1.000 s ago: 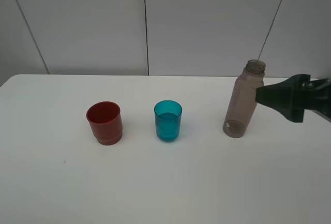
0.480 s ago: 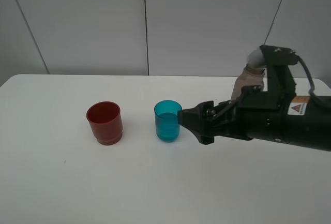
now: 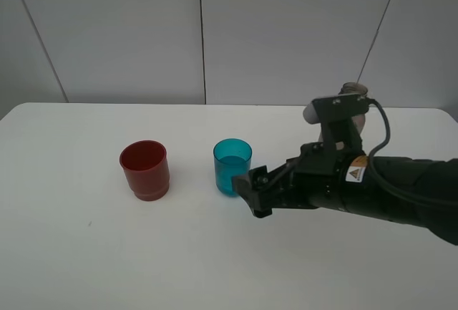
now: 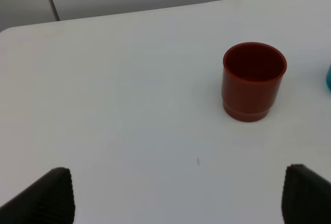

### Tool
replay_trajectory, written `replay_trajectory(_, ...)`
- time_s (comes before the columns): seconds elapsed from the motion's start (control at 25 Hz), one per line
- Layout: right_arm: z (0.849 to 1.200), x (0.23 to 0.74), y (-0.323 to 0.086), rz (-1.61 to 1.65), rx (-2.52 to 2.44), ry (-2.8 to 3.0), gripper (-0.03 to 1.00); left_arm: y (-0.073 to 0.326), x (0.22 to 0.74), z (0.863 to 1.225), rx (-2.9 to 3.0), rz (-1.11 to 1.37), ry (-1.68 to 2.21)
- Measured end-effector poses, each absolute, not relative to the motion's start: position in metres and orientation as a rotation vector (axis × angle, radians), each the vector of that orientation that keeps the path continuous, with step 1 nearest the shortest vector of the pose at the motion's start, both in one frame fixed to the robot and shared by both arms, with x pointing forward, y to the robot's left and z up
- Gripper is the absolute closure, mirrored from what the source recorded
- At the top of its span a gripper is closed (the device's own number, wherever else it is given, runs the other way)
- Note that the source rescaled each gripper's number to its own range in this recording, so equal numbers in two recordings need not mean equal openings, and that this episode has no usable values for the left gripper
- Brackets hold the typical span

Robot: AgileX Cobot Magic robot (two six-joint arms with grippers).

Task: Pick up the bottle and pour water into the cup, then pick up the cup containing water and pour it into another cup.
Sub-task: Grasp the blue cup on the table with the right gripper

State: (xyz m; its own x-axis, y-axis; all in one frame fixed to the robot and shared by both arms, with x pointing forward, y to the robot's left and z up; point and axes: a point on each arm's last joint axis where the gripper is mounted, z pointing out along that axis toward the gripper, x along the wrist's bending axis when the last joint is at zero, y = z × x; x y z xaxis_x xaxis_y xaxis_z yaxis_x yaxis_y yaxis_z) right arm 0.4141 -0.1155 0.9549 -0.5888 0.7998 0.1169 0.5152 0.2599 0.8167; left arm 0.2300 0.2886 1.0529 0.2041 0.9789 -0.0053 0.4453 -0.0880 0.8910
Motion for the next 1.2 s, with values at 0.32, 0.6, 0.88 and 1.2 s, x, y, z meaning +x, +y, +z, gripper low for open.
replay_trajectory(0.32,0.930,0.425,-0.108,1.202,1.156,2.204,-0.03,0.289,0.230,1.053,1.666,0.827,1.359)
replay_trajectory(0.6,0.926,0.439,-0.091,1.211,1.091,2.215,-0.03,0.289,0.230,1.053,1.666,0.827,1.359)
replay_trajectory(0.88,0.928,0.448,-0.080,1.222,1.090,2.212,-0.03,0.289,0.230,1.053,1.666,0.827,1.359)
replay_trajectory(1.2,0.933,0.467,-0.087,1.155,1.152,2.235,-0.03,0.289,0.230,1.053,1.666,0.827,1.359)
